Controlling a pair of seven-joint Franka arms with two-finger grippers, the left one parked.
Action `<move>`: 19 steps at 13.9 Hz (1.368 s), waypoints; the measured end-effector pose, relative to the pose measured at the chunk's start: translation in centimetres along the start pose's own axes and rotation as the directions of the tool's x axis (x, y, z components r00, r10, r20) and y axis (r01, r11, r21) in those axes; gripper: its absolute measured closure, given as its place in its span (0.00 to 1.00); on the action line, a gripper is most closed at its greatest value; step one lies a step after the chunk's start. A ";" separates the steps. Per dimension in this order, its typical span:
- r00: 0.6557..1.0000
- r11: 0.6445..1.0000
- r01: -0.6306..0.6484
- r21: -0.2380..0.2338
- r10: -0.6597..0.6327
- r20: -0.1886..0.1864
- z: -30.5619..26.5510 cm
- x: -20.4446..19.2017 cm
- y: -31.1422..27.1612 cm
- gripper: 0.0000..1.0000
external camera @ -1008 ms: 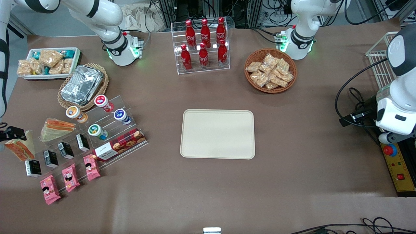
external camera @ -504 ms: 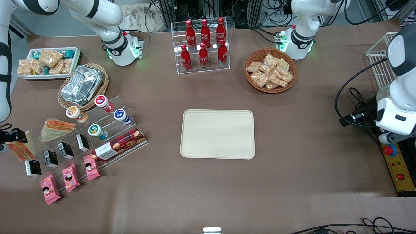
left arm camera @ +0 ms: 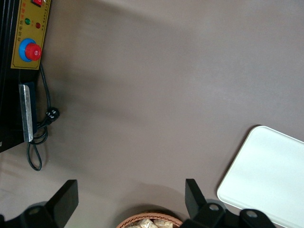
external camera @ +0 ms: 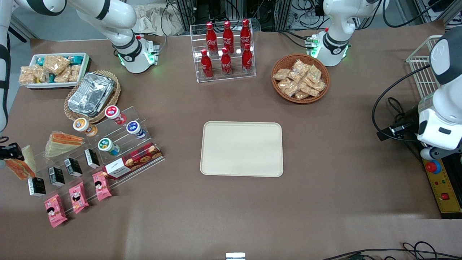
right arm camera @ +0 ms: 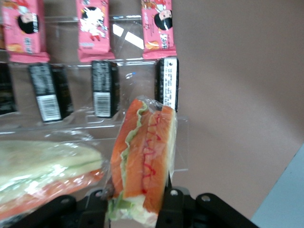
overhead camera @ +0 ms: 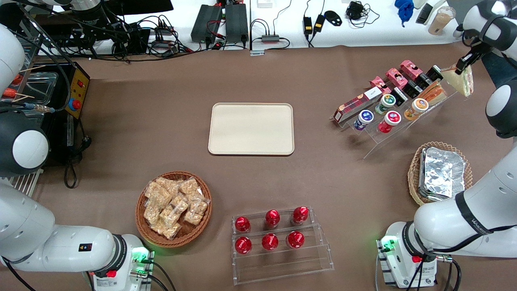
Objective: Place sandwich on tray
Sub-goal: 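Carry the sandwich over the cream tray with the right gripper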
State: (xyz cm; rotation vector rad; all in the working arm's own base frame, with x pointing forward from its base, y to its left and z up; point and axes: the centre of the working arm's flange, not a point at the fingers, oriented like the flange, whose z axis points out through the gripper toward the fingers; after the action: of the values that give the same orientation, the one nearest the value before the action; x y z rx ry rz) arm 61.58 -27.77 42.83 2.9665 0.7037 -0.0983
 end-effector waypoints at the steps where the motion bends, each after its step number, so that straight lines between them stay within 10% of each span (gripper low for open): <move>1: 1.000 1.000 0.012 0.006 -0.012 0.003 -1.8 0.5 -0.4 0.63; 10: 0.948 0.952 0.305 -0.030 -0.306 -0.083 -14.3 11.7 -16.3 0.62; 19: 0.833 0.844 0.533 0.065 -0.509 -0.218 -12.4 24.1 -43.3 0.62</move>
State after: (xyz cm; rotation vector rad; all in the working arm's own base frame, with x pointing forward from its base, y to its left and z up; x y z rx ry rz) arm 64.13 22.74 49.99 2.8219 1.5797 0.1173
